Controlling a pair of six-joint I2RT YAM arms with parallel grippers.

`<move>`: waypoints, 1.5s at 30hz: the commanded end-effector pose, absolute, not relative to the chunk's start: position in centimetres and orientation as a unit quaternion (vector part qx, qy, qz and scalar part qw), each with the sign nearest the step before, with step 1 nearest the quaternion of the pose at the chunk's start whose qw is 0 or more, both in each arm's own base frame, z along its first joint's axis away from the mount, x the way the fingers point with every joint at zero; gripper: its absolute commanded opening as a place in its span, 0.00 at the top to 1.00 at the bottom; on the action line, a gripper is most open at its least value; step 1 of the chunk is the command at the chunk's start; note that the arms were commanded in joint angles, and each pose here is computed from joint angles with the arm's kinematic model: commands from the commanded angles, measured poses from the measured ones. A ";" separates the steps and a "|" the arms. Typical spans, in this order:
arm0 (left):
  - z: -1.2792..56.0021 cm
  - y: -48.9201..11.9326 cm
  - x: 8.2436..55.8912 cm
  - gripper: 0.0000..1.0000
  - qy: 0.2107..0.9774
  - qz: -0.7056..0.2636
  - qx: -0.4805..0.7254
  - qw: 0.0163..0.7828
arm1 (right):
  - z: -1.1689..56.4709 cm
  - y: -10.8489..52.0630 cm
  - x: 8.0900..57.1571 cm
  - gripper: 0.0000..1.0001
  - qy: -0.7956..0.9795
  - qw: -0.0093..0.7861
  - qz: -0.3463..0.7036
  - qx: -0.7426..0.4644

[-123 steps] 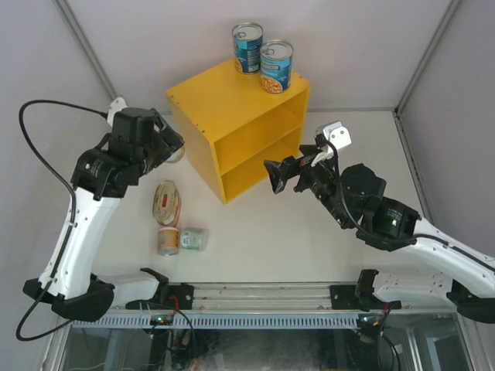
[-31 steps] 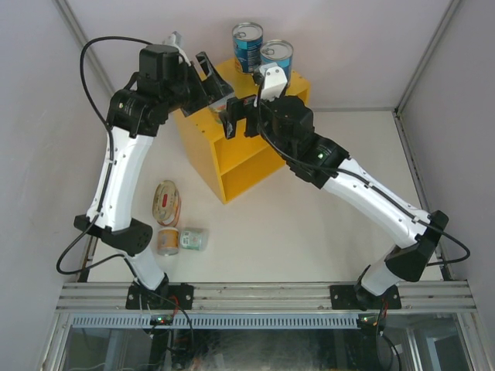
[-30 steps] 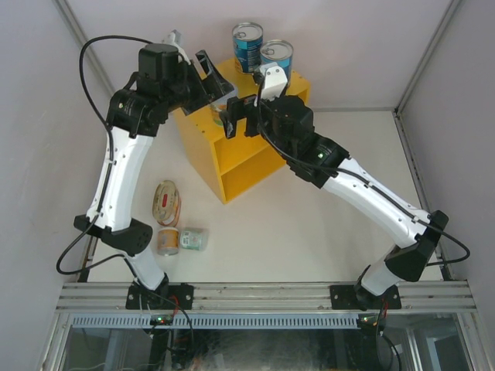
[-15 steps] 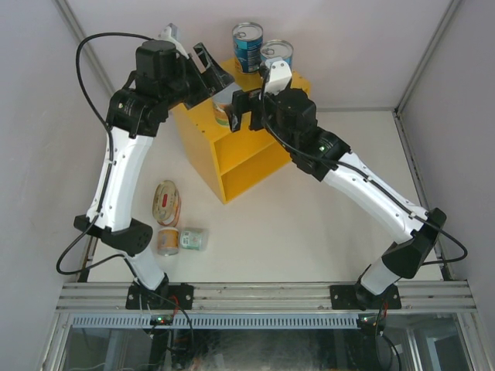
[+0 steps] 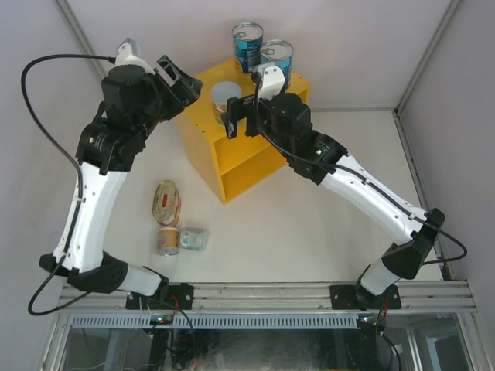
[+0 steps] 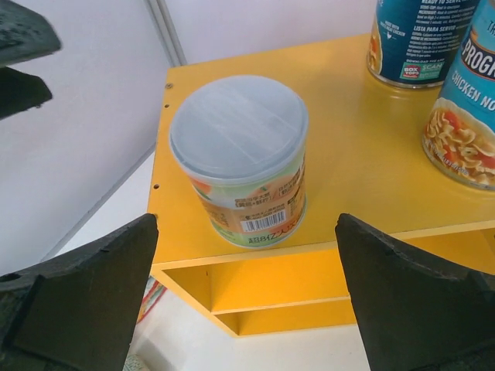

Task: Place and organize the canned foods onto the counter
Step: Place the canned food on the counter, then move the canned food to the counter.

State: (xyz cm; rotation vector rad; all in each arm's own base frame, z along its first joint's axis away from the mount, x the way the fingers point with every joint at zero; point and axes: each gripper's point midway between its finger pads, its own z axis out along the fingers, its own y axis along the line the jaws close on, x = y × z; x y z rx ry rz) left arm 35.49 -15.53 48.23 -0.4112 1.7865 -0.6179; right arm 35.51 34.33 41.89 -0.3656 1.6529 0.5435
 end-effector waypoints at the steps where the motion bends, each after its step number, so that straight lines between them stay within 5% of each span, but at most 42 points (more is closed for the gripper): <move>1: 49.6 -13.7 34.7 0.21 0.726 -0.255 -0.190 0.610 | 44.4 34.2 35.0 0.04 0.705 0.649 0.242 -0.152; 32: 43.7 -14.0 31.8 0.26 0.753 -0.263 -0.139 0.587 | 41.4 36.8 38.2 0.14 0.739 0.623 0.207 -0.151; 45: 44.8 -12.9 30.5 0.26 0.741 -0.253 -0.129 0.608 | 40.8 36.6 42.8 0.31 0.741 0.627 0.197 -0.136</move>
